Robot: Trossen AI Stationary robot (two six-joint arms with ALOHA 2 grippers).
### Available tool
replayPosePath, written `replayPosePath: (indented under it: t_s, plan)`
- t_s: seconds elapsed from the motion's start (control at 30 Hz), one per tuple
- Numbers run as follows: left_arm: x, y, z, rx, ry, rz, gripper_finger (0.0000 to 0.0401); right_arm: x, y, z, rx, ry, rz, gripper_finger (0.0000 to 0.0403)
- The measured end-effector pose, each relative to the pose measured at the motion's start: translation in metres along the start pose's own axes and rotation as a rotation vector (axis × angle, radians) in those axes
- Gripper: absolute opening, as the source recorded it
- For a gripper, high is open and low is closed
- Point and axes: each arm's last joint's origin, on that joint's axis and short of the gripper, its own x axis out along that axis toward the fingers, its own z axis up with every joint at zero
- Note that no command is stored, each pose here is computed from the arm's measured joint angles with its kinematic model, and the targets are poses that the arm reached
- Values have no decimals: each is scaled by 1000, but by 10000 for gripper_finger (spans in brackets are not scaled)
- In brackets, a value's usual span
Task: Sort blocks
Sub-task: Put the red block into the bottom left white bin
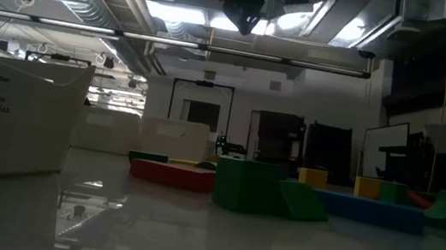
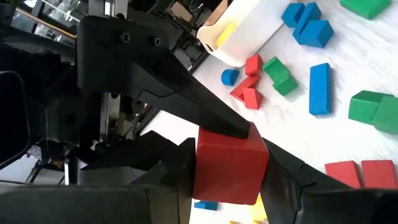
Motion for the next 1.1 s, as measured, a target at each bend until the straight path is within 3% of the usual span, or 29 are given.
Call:
replayPosePath:
  t_s: [1.1]
  plan:
    - [-11, -15, 8, -120, -8, -44, 126, 2, -1, 0, 32, -6, -31, 153]
